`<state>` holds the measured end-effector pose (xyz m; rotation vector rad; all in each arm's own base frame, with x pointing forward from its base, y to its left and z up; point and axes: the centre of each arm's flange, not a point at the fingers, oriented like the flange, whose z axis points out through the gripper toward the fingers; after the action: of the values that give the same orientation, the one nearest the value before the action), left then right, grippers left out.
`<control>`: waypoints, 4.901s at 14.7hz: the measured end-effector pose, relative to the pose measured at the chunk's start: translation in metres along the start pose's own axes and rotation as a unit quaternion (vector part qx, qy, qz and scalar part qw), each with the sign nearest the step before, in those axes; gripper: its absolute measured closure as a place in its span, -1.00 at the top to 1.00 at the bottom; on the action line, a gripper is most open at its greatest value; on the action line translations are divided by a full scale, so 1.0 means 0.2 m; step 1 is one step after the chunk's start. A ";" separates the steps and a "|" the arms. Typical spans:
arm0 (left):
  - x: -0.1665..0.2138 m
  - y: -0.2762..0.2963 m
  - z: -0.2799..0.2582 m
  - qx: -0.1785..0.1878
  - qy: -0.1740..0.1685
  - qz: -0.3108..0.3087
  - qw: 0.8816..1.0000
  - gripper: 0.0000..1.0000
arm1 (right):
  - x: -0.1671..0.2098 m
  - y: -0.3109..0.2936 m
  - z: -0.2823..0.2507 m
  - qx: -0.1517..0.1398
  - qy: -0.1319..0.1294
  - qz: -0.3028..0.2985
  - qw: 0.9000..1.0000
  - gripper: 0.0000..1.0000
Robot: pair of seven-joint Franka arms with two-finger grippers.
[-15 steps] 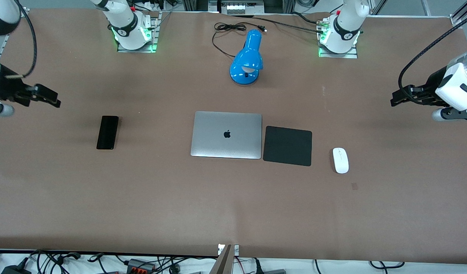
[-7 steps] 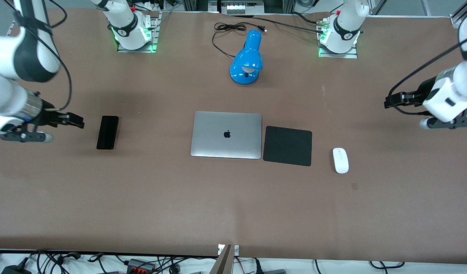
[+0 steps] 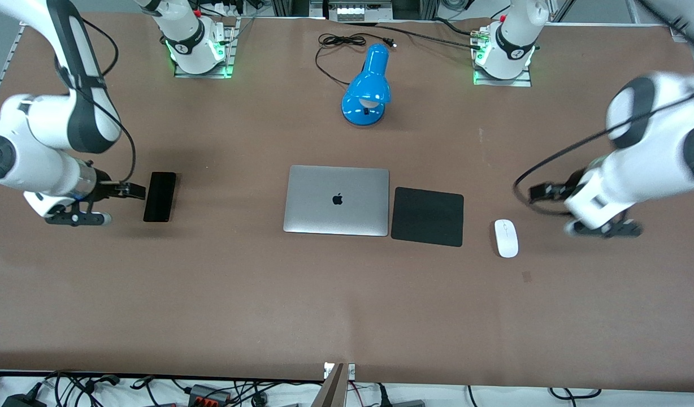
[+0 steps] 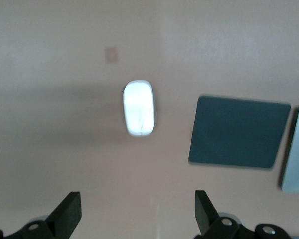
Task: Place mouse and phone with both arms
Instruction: 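Reach the right gripper to the black phone while the left gripper reaches the mouse, then grasp the black phone with the right gripper while the left gripper grasps the mouse, then carry the phone toward the laptop while the left gripper carries the mouse onto the pad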
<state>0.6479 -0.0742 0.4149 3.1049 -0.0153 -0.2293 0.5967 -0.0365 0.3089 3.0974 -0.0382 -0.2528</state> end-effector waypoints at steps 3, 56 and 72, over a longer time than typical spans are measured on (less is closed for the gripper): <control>0.14 0.07 0.32 0.008 0.013 0.012 1.000 1.00 | 0.04 0.00 0.17 0.000 -0.014 0.003 1.000 1.00; 0.12 0.20 0.98 -0.004 0.056 0.082 0.995 0.27 | -0.07 -0.01 0.76 0.001 -0.054 0.025 0.998 0.89; -0.07 0.86 1.20 -0.017 -0.011 0.077 0.997 0.27 | -0.07 -0.61 0.29 -0.016 -0.032 -0.001 0.999 0.58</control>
<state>0.5975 -0.2530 0.1849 3.0473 -0.2464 -0.2566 0.5761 0.0844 0.2489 3.0572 -0.0330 -0.3492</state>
